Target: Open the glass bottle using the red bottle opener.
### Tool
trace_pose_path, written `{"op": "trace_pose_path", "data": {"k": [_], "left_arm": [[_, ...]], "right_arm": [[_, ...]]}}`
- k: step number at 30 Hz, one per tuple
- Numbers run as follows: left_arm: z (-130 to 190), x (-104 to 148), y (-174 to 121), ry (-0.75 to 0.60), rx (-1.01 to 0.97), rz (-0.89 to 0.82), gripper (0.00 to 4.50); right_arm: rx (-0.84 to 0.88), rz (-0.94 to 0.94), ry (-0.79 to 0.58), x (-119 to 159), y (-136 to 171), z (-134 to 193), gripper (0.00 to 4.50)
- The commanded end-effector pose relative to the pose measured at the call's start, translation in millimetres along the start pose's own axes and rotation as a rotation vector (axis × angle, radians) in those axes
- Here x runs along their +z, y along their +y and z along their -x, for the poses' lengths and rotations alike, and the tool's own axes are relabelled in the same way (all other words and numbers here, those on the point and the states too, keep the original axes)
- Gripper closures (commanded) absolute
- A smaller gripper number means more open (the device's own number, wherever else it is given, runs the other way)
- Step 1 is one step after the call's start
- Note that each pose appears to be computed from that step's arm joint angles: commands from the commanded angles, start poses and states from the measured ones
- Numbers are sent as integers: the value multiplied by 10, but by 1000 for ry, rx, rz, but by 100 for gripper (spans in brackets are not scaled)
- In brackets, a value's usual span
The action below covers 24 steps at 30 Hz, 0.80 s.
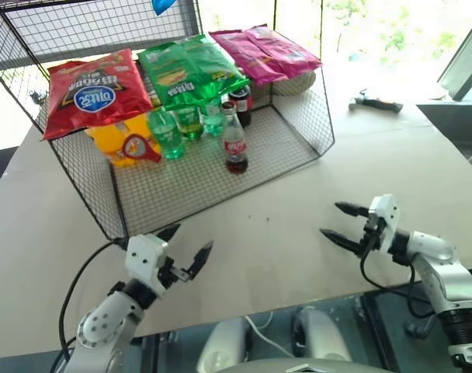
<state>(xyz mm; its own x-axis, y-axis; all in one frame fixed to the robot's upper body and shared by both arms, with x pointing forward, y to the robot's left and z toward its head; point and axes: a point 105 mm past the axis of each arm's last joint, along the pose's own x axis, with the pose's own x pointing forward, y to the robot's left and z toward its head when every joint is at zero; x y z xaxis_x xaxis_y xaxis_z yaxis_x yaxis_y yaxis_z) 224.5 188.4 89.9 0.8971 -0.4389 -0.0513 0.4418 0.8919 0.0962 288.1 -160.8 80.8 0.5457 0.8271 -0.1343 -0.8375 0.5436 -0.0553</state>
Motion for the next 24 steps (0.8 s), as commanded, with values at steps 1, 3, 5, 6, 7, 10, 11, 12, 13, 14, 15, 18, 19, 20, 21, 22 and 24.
{"op": "trace_pose_path", "data": {"k": [1, 3, 5, 6, 7, 10, 11, 12, 13, 14, 15, 18, 19, 20, 21, 22, 24], "left_arm": [[-35, 137, 106, -71, 47, -21, 0], [-104, 236, 199, -121, 104, -31, 0], [-153, 315, 289, -158, 160, -48, 0], [-171, 347, 327, -173, 185, -57, 0], [-209, 399, 399, -196, 228, -60, 0], [-278, 532, 576, -254, 327, -64, 0], [-290, 585, 650, -274, 367, -67, 0], [-296, 629, 708, -290, 400, -69, 0], [-308, 676, 763, -306, 427, -74, 0], [-320, 719, 805, -321, 448, -78, 0], [-339, 753, 838, -331, 462, -81, 0], [-405, 823, 919, -346, 492, -100, 0], [-424, 840, 943, -350, 502, -105, 0], [-444, 856, 965, -354, 511, -110, 0], [-465, 872, 989, -359, 519, -115, 0], [-482, 884, 1008, -363, 527, -119, 0], [-533, 893, 1037, -369, 529, -115, 0]], "right_arm": [[20, 69, -57, 215, 42, -64, 6], [34, 73, -100, 337, 109, -128, 6], [48, 74, -135, 438, 178, -182, 6], [55, 73, -150, 481, 210, -203, 6], [73, 48, -189, 578, 278, -245, 6], [130, -13, -257, 788, 444, -312, 6], [143, -19, -269, 848, 483, -325, 6], [155, -25, -278, 897, 515, -334, 6], [166, -30, -290, 949, 547, -345, 6], [176, -34, -300, 996, 577, -354, 6], [183, -37, -309, 1033, 597, -366, 6], [199, -44, -320, 1107, 644, -397, 6], [202, -45, -321, 1118, 653, -404, 6], [206, -45, -322, 1126, 662, -409, 6], [209, -45, -321, 1131, 669, -412, 6], [210, -45, -320, 1131, 670, -413, 6], [210, -44, -318, 1127, 667, -413, 6]]}}
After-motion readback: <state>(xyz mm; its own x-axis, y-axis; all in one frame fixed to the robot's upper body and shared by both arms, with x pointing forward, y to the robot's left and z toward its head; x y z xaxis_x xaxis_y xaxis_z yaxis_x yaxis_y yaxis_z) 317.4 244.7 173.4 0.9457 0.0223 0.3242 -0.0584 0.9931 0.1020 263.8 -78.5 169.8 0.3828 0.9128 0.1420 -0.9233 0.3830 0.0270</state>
